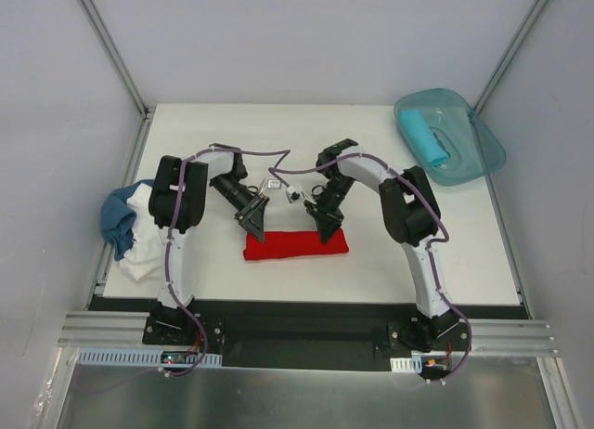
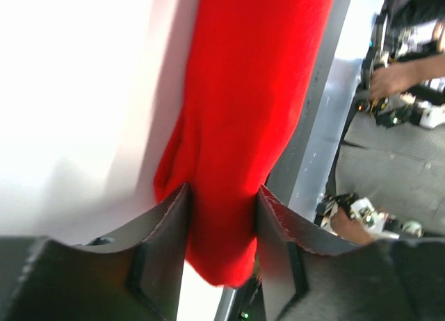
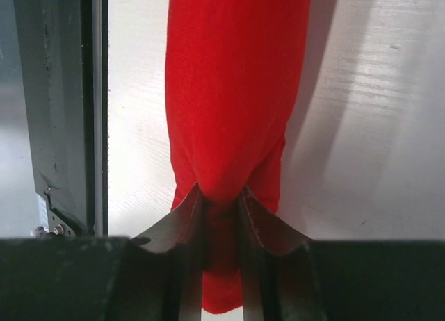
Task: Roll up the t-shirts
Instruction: Roll the T-shirt to the center of the board.
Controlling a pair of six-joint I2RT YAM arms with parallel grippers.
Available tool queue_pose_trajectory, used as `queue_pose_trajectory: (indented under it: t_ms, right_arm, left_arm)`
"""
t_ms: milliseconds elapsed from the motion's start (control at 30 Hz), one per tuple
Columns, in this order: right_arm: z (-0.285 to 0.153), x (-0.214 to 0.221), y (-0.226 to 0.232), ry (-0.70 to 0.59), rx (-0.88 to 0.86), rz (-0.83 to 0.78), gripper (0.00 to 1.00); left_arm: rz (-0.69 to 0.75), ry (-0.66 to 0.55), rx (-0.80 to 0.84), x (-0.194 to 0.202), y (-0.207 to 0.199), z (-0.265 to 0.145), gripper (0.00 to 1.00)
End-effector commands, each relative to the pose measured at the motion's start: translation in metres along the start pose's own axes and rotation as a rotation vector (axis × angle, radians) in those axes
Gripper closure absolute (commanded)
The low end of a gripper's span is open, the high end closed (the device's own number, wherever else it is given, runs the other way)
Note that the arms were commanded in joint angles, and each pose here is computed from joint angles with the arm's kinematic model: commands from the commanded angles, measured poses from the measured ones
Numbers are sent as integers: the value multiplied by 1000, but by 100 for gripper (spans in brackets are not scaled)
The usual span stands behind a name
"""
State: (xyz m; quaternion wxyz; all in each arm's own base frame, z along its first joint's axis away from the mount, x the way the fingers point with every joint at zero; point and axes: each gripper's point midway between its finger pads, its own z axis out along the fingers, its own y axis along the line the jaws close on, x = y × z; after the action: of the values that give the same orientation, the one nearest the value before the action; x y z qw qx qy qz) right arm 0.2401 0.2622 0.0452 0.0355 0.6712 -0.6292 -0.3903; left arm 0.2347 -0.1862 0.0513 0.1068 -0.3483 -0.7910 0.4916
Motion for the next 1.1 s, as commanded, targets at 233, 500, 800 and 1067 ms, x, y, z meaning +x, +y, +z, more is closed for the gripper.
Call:
queue_pose_trajectory:
  t_ms: [233,500,800,1067]
  right_arm:
    - [-8,36,29,179,-188,222,84]
    - [-7,36,23,191,-179,266,85]
    - [-3,37,16,212,-160,293,85]
    - [0,39,13,232,-138,308,85]
  left_arm:
    - [36,-114,-151,-6,-1,-43,58]
    - [418,-222,-576,-3,-4,-59,52]
    - [451,-369,-559,-29,-36,-49,61]
    - [298,-353,-409,-24,-39,-11,81]
